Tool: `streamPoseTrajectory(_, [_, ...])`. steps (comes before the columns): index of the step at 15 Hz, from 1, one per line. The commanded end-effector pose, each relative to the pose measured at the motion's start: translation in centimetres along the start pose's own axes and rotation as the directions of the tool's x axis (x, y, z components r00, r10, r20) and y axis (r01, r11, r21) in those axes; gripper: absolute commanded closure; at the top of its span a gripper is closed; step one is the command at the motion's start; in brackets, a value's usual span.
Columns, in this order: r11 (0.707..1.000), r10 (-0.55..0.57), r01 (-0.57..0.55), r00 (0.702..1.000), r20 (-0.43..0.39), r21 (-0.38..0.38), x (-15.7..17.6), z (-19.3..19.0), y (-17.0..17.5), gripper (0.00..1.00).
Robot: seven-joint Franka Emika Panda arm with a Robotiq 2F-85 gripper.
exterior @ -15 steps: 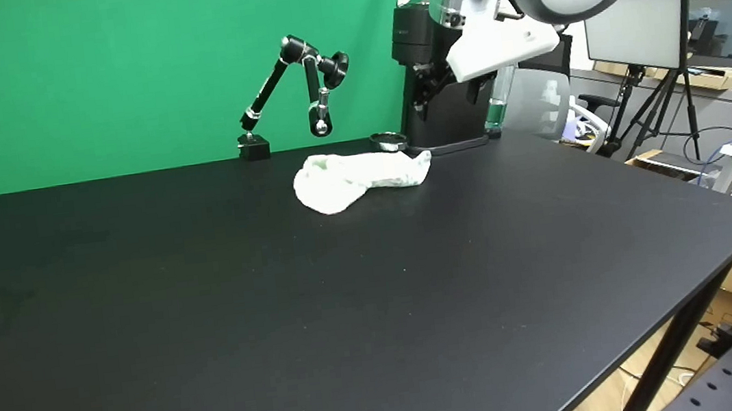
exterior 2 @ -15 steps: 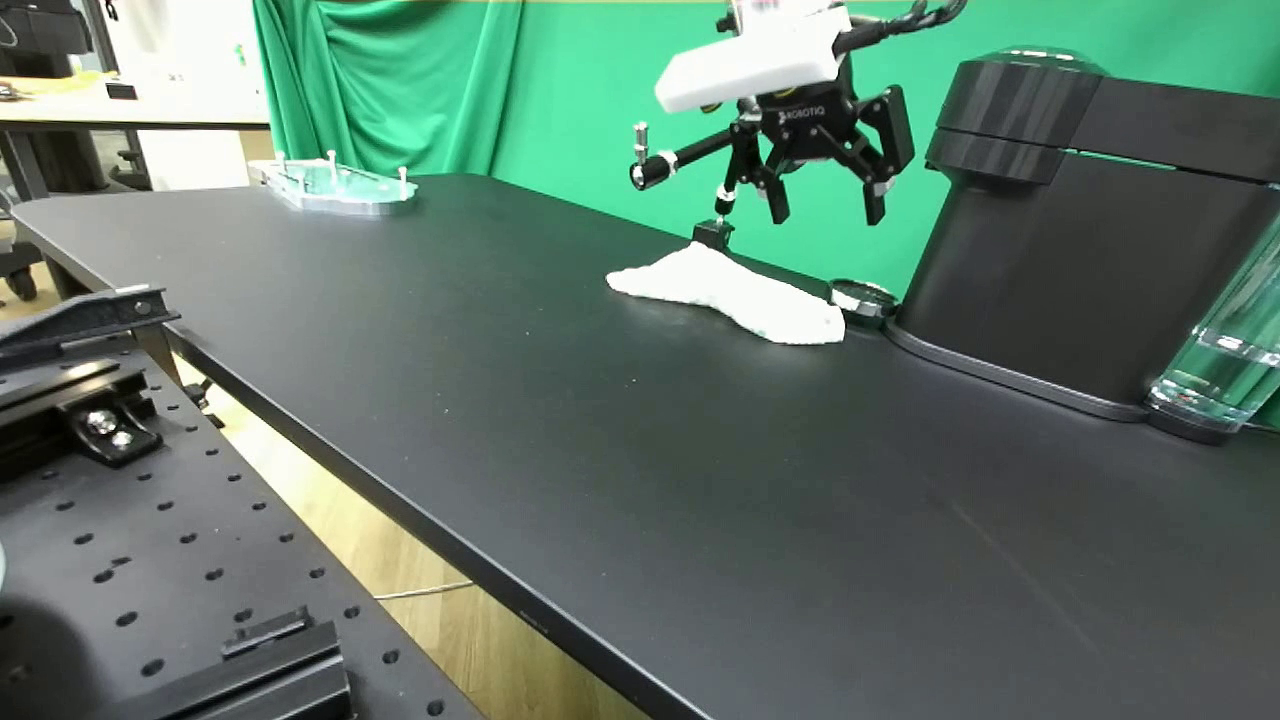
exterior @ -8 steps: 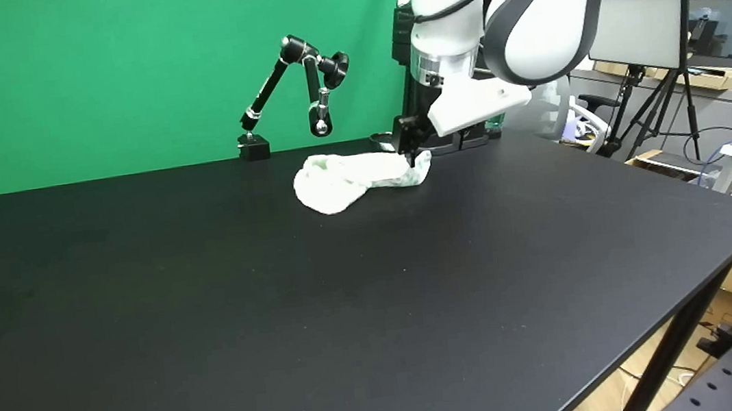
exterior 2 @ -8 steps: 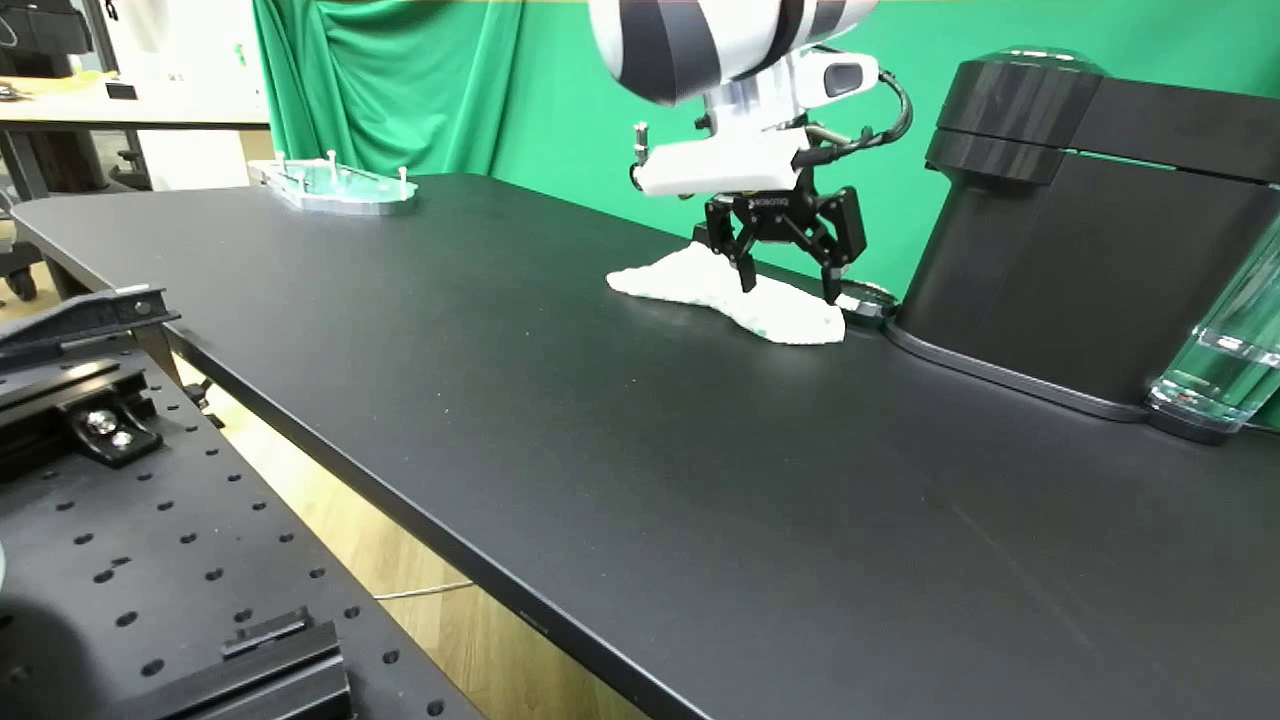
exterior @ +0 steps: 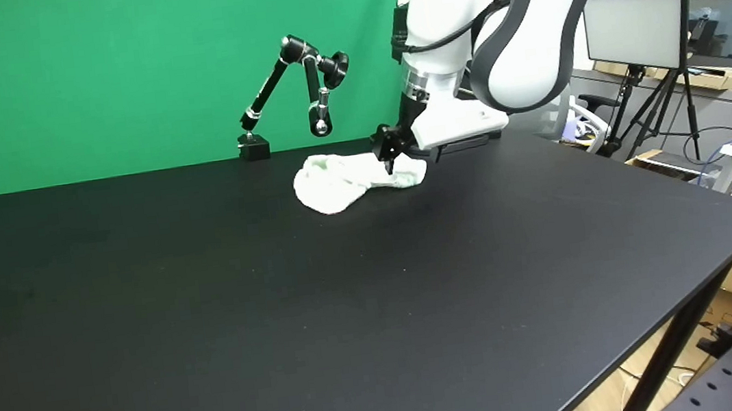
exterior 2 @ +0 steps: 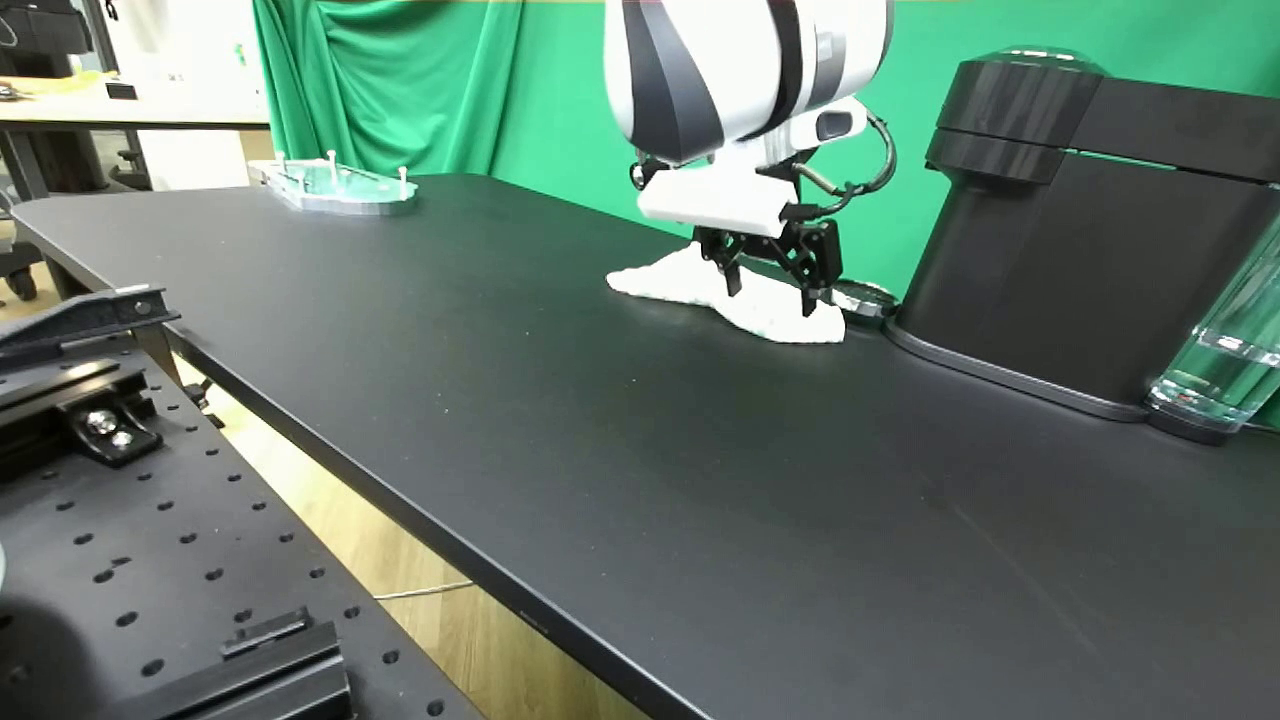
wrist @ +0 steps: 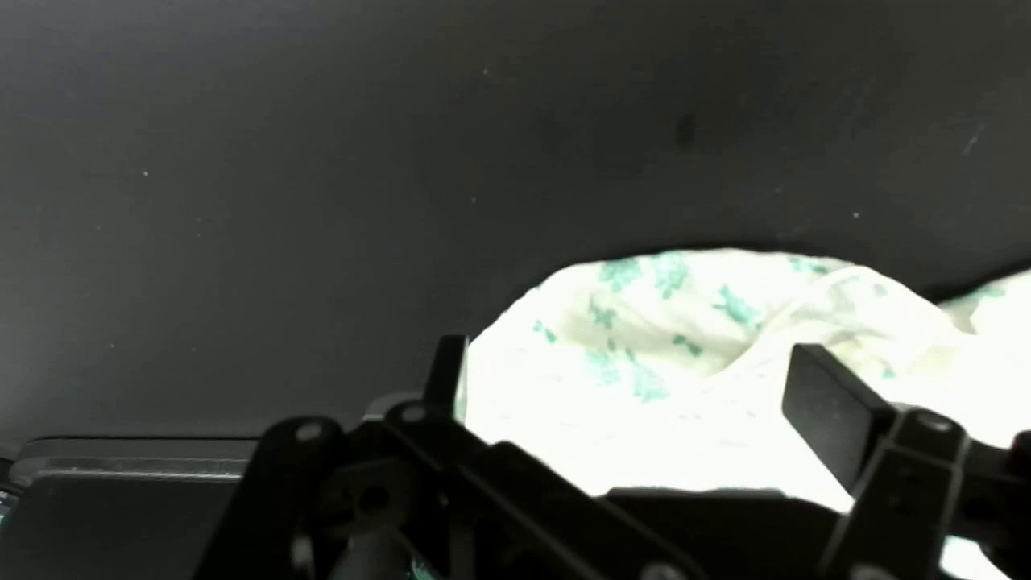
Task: Hang the white cloth on the black object
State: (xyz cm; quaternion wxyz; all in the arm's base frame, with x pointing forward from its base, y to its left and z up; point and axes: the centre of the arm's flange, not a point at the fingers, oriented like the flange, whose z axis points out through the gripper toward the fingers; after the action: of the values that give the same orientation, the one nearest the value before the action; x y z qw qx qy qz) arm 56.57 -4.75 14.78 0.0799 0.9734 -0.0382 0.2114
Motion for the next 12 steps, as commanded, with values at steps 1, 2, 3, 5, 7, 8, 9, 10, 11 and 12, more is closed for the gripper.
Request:
streamPoseTrajectory(1, [1.000, 0.005, -0.004, 1.000, -0.028, 0.031, 0.9, 0.8, 0.2, 0.00])
streamPoseTrajectory(2, [0.999, 0.006, -0.006, 1.000, -0.022, 0.032, 0.9, 1.0, 0.2, 0.00])
streamPoseTrajectory(3, [1.000, 0.008, -0.008, 1.000, -0.018, 0.030, 0.8, 1.1, 0.2, 0.00])
streamPoseTrajectory(5, [1.000, 0.013, -0.013, 1.000, 0.001, 0.027, 0.5, 1.6, 0.3, 0.09])
streamPoseTrajectory(7, [0.999, 0.021, -0.022, 1.000, 0.012, 0.030, 0.2, 1.9, 0.2, 0.33])
streamPoseTrajectory(8, [0.999, 0.028, -0.028, 0.999, 0.016, 0.032, 0.1, 2.0, 0.2, 0.40])
streamPoseTrajectory(9, [0.999, 0.033, -0.034, 0.999, 0.017, 0.034, 0.1, 2.0, 0.2, 0.47])
streamPoseTrajectory(10, [0.999, 0.036, -0.037, 0.999, 0.017, 0.036, 0.1, 2.0, 0.2, 0.55])
streamPoseTrajectory(11, [0.998, 0.040, -0.041, 0.999, 0.016, 0.037, 0.1, 1.9, 0.2, 0.62])
streamPoseTrajectory(12, [0.998, 0.046, -0.046, 0.999, 0.013, 0.039, 0.3, 1.8, 0.2, 0.69])
